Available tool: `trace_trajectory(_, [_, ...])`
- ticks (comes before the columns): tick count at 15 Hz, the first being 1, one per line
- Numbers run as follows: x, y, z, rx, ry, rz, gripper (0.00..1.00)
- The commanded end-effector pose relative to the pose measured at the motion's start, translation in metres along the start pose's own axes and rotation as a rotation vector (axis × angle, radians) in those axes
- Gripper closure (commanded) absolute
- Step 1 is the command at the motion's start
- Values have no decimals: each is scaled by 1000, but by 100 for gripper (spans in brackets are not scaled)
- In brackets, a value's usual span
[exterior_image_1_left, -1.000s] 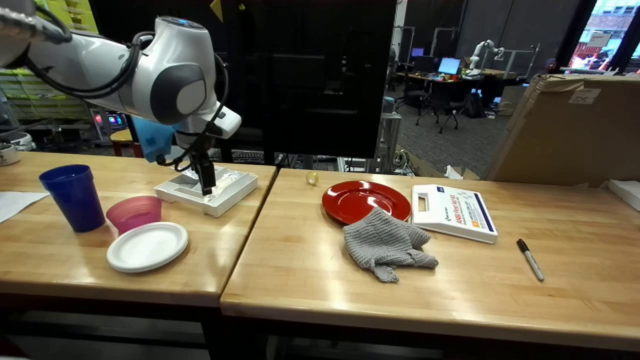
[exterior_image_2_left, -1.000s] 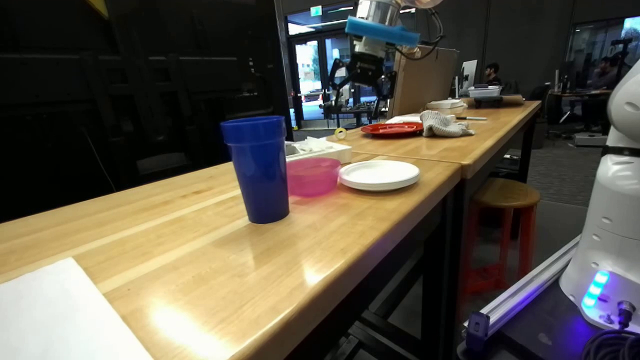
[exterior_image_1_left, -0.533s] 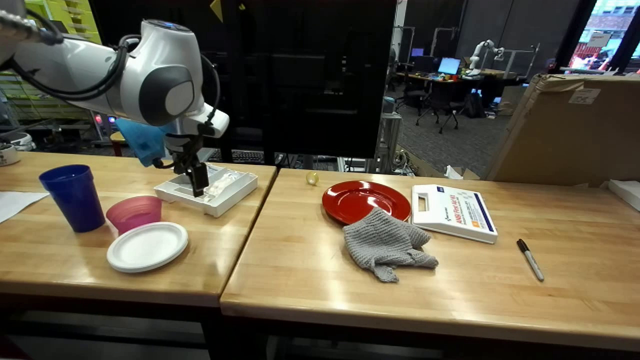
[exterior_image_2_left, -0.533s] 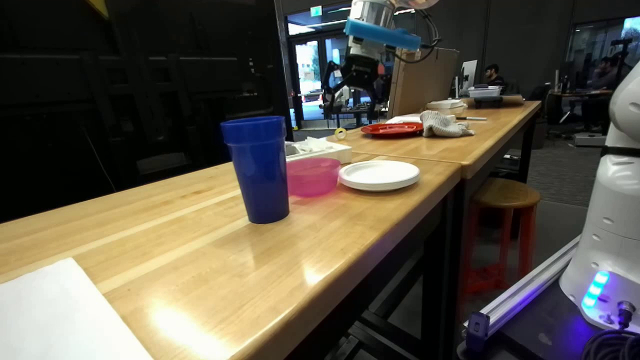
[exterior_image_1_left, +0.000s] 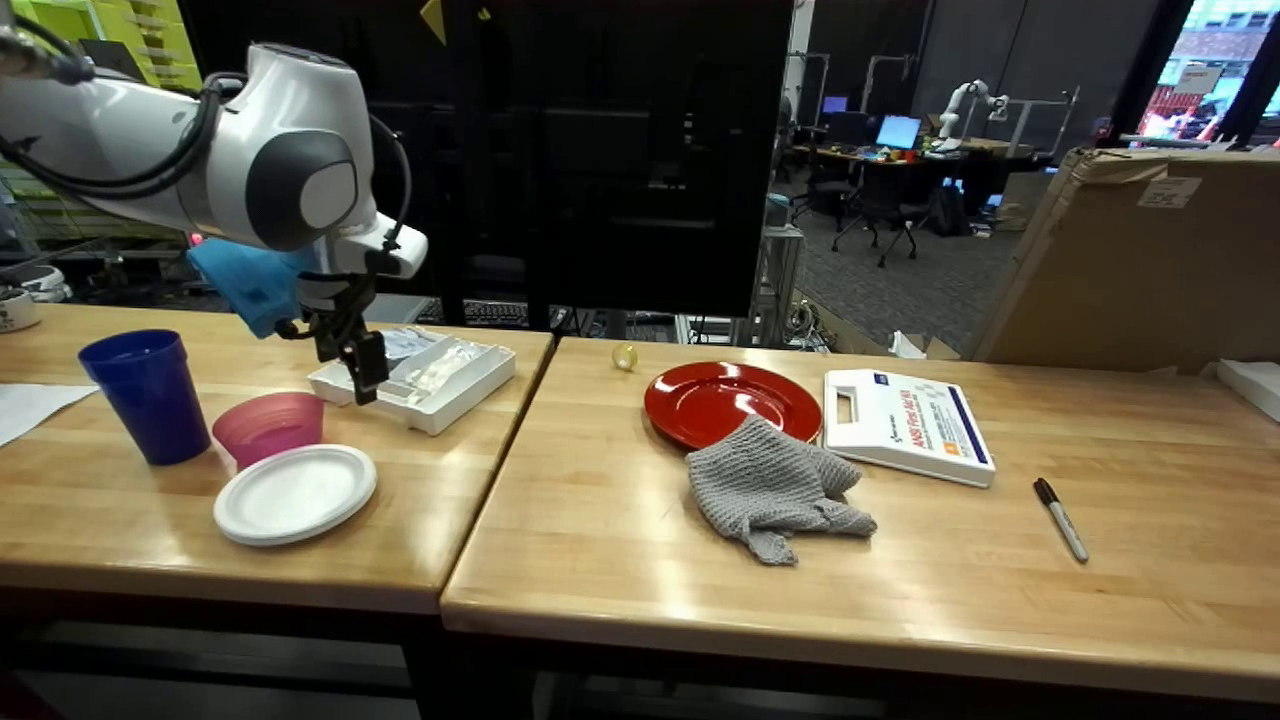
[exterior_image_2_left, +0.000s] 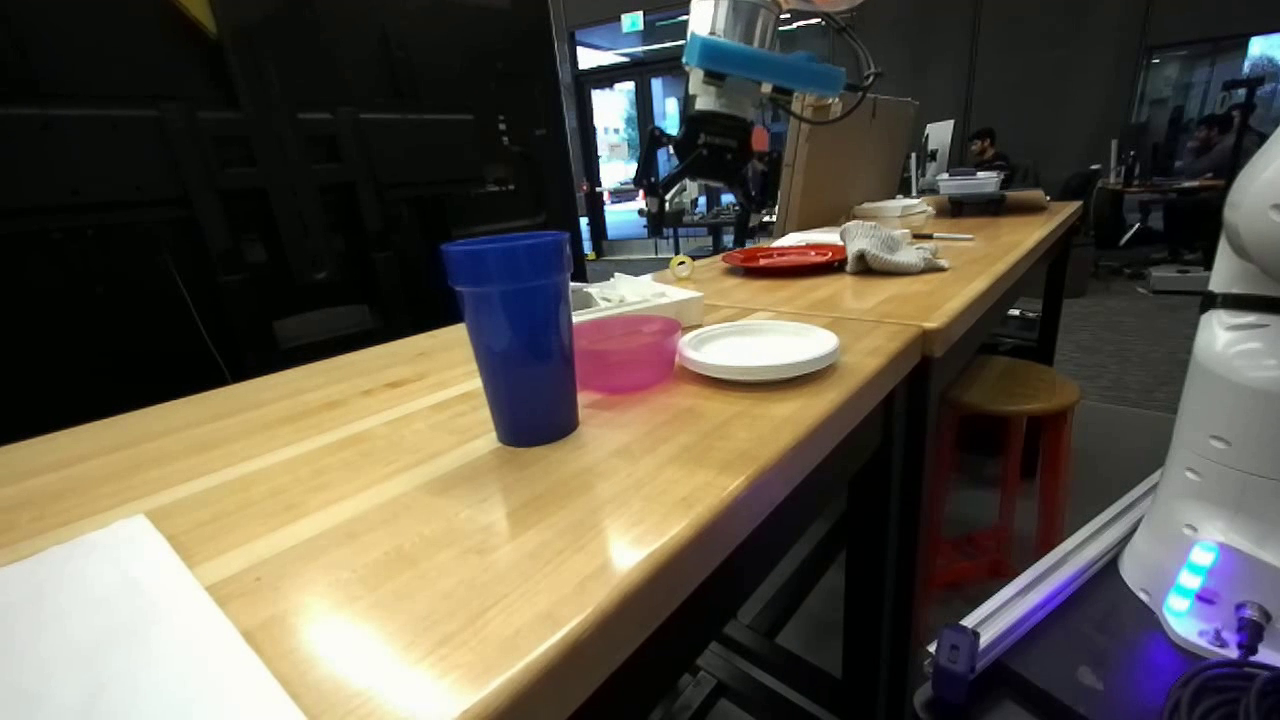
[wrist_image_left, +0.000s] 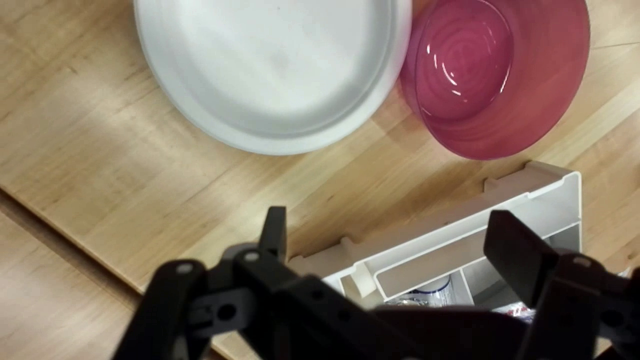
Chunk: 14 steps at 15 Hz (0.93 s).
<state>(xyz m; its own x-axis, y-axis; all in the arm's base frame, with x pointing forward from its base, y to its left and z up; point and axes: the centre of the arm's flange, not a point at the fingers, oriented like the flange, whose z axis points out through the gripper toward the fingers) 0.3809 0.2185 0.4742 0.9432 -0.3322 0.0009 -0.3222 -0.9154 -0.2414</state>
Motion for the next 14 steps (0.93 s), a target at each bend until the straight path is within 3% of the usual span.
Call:
trace_trajectory(1, [-10, -9, 0, 8, -10, -37, 0])
trace_trajectory(4, [-18, -5, 3, 8, 30, -24, 0])
trace_trajectory(14, [-10, -7, 6, 1, 14, -27, 0])
